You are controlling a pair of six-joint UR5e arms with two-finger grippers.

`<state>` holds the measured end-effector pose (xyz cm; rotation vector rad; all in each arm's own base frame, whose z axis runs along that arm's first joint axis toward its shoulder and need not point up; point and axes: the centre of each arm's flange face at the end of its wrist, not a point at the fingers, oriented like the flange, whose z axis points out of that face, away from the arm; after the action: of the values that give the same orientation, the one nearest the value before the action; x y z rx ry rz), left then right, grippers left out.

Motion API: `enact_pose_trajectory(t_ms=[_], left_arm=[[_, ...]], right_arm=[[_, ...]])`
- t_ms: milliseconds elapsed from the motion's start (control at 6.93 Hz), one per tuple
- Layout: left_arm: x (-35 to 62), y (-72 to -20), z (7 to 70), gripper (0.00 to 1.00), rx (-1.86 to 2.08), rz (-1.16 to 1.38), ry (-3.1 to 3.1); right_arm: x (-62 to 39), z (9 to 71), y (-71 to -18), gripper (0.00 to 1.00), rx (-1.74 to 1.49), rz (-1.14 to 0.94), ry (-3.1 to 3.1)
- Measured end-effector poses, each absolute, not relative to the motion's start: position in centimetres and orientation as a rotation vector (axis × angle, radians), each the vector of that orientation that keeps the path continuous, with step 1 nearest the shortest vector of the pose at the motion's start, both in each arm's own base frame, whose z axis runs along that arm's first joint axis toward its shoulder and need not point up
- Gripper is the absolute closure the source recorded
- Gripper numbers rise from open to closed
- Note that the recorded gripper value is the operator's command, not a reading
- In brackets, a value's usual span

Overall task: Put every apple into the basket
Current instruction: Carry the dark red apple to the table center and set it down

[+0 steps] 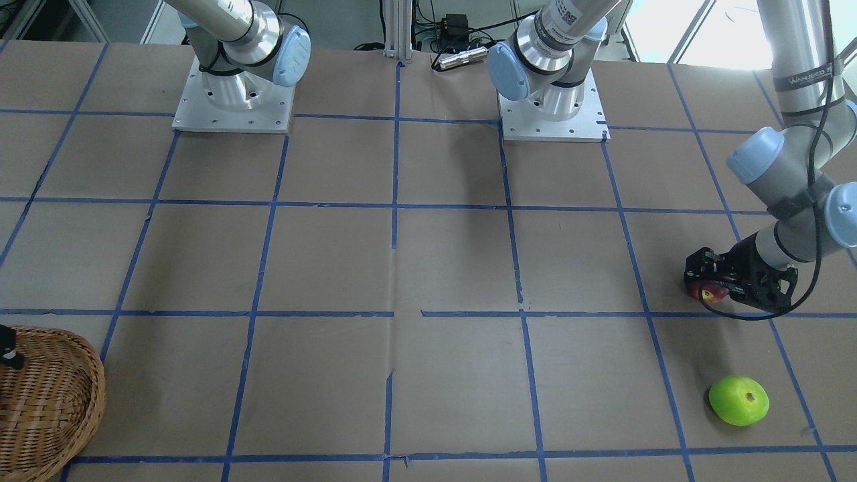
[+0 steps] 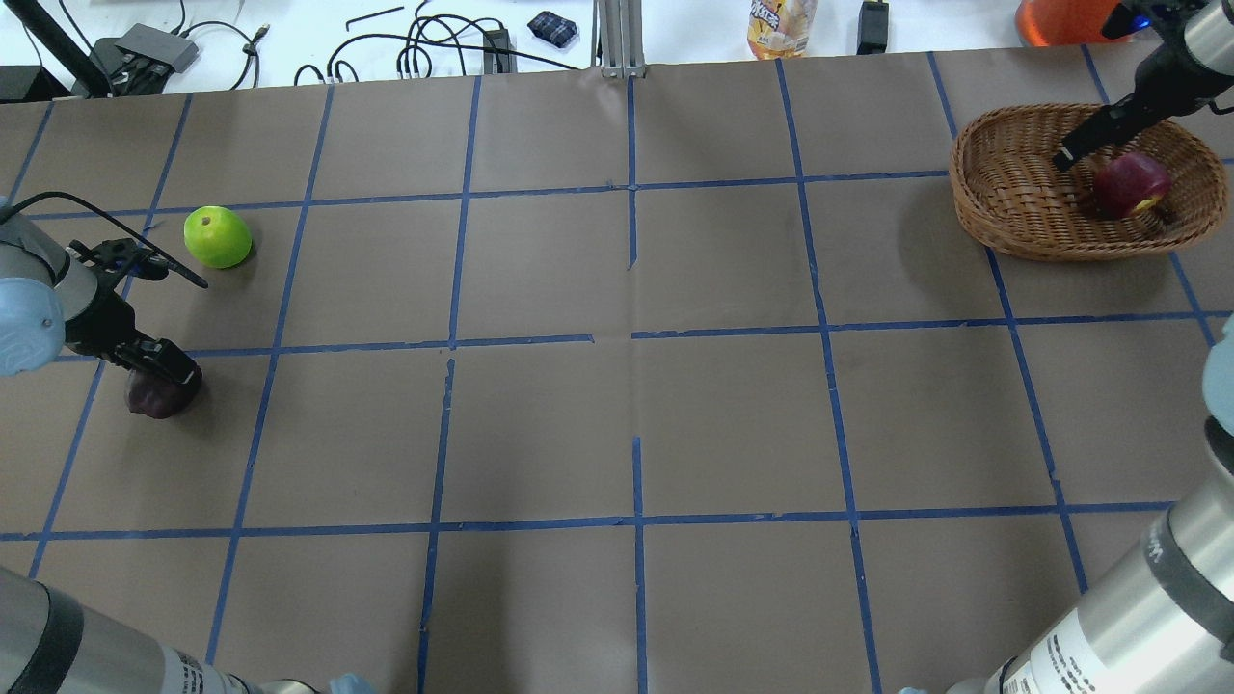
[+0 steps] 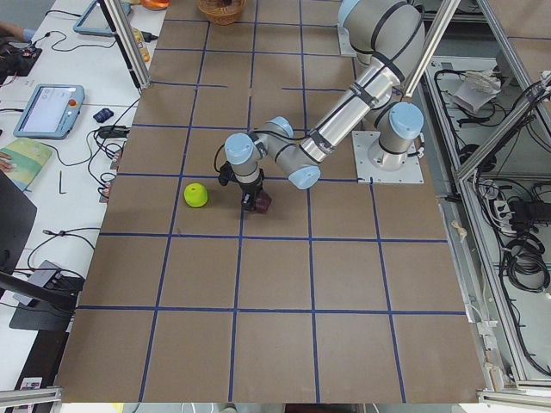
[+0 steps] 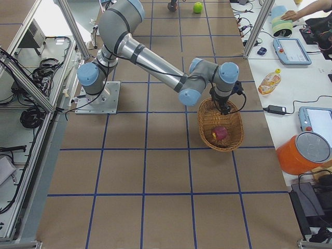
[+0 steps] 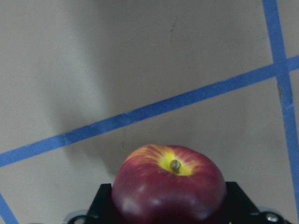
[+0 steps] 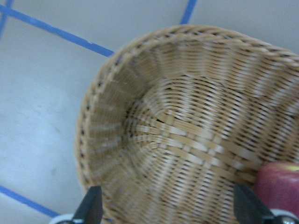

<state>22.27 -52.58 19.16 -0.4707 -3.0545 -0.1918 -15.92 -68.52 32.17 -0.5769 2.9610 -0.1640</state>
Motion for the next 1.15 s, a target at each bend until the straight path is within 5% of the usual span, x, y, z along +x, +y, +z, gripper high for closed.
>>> enact_pose_trajectory(t_ms=[577,1155], left_arm=[[12.6,-56.2,28.8,1.00,-0.267,-0.154,-3.172],[-12.0,-57.7,33.5,1.00,-0.184,-0.042,-3.192]], right_arm=[[6.8,38.1,-65.3,0.00,-0.263,-0.006,3.058],[18.7,46.9,-59.6,0.00,-0.164,-0.195,3.139]])
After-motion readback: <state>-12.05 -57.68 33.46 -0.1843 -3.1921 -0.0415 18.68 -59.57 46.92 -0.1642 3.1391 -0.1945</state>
